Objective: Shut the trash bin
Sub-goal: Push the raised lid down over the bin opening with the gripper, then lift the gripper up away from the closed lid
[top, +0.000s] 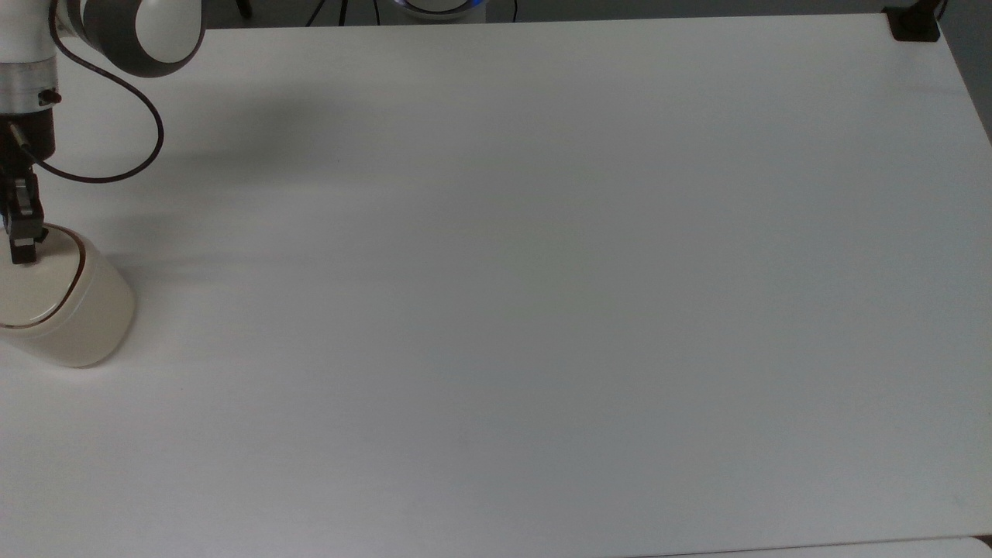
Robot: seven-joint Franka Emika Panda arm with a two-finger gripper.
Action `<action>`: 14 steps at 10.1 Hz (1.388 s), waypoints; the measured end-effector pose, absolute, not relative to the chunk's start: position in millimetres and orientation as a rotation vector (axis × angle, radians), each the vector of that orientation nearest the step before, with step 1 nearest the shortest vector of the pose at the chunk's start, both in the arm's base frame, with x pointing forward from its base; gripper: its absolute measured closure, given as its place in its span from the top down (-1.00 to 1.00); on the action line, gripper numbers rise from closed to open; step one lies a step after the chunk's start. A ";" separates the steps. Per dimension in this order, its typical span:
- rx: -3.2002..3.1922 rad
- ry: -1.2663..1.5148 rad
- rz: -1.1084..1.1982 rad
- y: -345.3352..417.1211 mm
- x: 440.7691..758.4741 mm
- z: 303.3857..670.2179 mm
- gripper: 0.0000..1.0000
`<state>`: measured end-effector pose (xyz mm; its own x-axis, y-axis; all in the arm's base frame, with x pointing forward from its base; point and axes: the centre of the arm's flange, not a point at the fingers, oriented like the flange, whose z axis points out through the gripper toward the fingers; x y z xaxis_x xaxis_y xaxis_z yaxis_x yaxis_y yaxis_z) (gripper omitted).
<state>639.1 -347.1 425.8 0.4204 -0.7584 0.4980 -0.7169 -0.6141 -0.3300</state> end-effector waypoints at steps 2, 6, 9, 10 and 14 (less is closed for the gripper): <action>-2.610 1.328 -0.958 -346.4 637.9 423.6 -0.98; -2.625 1.313 -0.950 -346.0 636.8 420.2 -0.98; -2.626 1.311 -0.951 -345.9 636.5 420.8 -0.98; -2.623 1.308 -0.961 -345.0 636.0 426.3 -0.98; -2.597 1.163 -0.883 -271.9 617.8 563.0 -0.82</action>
<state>617.8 -271.9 563.0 0.5227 -0.7239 0.4503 -0.6281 -0.6842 -0.3707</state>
